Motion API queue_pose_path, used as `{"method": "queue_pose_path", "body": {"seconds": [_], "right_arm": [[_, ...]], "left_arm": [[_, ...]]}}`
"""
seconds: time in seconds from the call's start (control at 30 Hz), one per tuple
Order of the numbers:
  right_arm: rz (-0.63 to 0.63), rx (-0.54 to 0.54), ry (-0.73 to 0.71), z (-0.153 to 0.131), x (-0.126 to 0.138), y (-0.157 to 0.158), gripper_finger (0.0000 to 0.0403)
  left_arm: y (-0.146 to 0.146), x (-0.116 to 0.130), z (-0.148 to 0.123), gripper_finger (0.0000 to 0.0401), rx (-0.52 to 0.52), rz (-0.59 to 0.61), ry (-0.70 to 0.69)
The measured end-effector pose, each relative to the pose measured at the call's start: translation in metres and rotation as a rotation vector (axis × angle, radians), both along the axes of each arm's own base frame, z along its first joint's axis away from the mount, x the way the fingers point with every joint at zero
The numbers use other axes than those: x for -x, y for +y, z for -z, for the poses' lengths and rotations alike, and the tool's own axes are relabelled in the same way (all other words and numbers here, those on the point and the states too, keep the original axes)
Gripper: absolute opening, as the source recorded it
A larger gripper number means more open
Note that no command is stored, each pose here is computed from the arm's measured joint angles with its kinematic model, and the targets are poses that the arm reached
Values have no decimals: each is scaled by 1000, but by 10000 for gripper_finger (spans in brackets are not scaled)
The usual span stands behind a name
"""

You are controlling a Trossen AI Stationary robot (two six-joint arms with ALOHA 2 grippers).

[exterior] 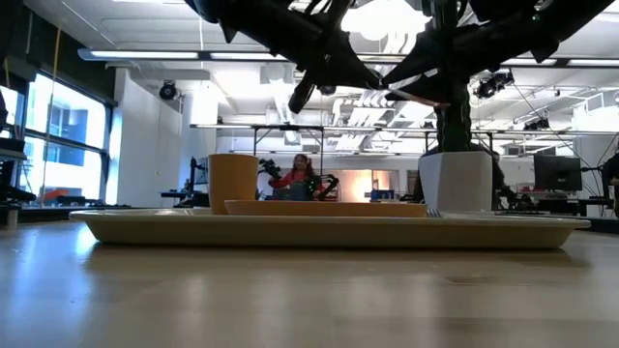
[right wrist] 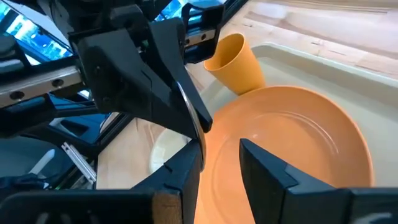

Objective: Pick and place plate/cup/fork/spoon on tray
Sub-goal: Put the orange spoon on the off white tray on the left side of the orange plate

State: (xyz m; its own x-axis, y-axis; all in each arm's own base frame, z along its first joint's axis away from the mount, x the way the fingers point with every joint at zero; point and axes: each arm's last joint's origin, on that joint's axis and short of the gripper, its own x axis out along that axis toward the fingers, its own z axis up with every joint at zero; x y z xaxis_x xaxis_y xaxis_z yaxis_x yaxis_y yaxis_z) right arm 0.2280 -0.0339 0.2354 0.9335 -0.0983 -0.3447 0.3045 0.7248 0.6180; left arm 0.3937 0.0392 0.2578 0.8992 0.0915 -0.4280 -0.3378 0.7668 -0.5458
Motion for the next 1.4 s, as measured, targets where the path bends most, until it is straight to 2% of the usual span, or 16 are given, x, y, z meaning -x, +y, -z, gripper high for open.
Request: {"method": "queue_pose_path", "body": {"seconds": [0.27, 0.5, 0.7, 0.97, 1.03, 1.13, 1.23, 1.4], "right_arm": [[-15, -6, 3, 0, 1, -2, 77], [-30, -25, 13, 2, 1, 0, 10], [8, -92, 26, 2, 2, -1, 3], [109, -151, 82, 8, 4, -3, 1], [152, -184, 137, 14, 7, -3, 1], [281, -209, 280, 29, 16, -3, 0], [333, -242, 329, 33, 20, 1, 0], [395, -325, 332, 52, 35, 14, 0]], "left_arm": [[1, -4, 1, 1, -21, 21, -40], [5, -8, 5, 1, -5, 45, -51], [8, -7, 4, 7, 16, 47, -62], [14, -6, 5, 38, 41, 23, -56], [15, -6, 6, 46, 51, 16, -43], [17, -4, 5, 62, 64, 23, -25], [19, -1, 10, 83, 78, 10, 27], [20, 2, 13, 122, 86, 9, 71]]}}
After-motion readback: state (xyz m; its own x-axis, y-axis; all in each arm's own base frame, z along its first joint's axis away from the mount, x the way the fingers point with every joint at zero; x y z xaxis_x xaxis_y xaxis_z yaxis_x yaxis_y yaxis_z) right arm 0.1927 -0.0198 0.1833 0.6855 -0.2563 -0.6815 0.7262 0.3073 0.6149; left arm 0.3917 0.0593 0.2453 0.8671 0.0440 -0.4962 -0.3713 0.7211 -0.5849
